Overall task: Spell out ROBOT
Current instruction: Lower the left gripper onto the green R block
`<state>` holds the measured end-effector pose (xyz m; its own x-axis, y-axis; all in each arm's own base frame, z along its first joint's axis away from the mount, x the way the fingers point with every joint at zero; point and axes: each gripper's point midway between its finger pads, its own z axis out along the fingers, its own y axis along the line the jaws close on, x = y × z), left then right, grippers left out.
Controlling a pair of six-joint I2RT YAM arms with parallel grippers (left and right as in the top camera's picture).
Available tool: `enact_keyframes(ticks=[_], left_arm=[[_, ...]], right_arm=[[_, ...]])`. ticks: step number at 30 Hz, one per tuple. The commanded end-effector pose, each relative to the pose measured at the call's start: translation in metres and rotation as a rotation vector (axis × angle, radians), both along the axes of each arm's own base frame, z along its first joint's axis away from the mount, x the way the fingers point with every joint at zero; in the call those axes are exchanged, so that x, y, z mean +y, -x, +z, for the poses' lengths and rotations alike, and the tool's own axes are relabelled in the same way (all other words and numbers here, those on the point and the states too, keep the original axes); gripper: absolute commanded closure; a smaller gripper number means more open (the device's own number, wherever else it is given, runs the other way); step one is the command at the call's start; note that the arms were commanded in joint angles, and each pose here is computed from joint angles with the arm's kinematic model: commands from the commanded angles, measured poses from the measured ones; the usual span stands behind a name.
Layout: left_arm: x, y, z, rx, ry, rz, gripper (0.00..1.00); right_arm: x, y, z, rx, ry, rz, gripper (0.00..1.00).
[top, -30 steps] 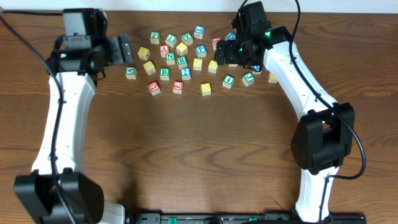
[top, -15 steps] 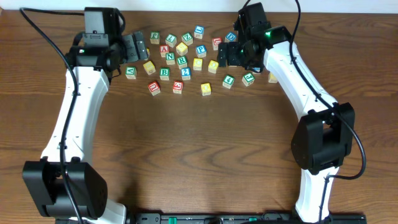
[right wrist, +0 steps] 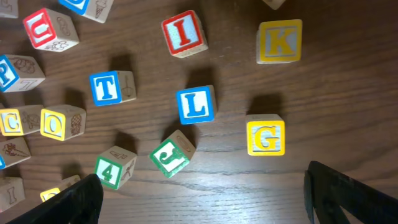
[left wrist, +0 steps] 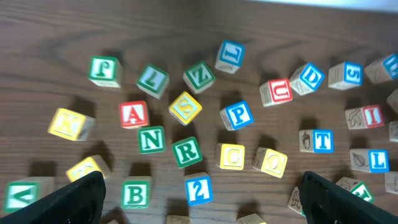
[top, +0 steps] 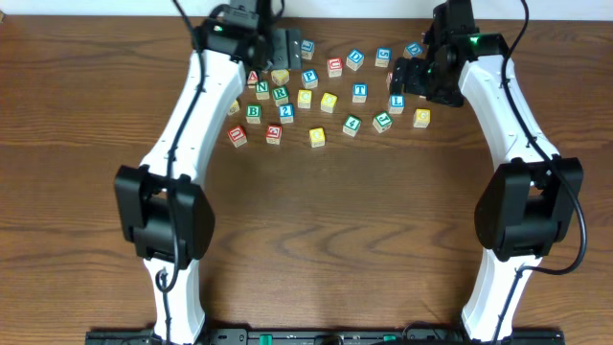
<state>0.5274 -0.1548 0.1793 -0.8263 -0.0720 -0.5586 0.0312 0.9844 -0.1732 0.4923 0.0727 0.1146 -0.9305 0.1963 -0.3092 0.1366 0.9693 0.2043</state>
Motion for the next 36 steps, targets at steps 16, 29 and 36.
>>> enact_keyframes(ticks=[16, 29, 36], left_arm=[[0.019, -0.005, -0.023, 0.045, -0.016, 0.216, 0.02], [0.023, -0.007, -0.026, 0.048, -0.015, 0.227, 0.02], [0.019, -0.022, -0.064, 0.067, -0.020, 0.226, 0.09]], right_arm=[[-0.007, -0.004, 0.018, -0.048, 0.040, 0.001, 0.01], [-0.007, -0.005, 0.018, -0.049, 0.040, 0.001, 0.01], [-0.007, -0.005, 0.018, -0.049, 0.040, 0.001, 0.01]])
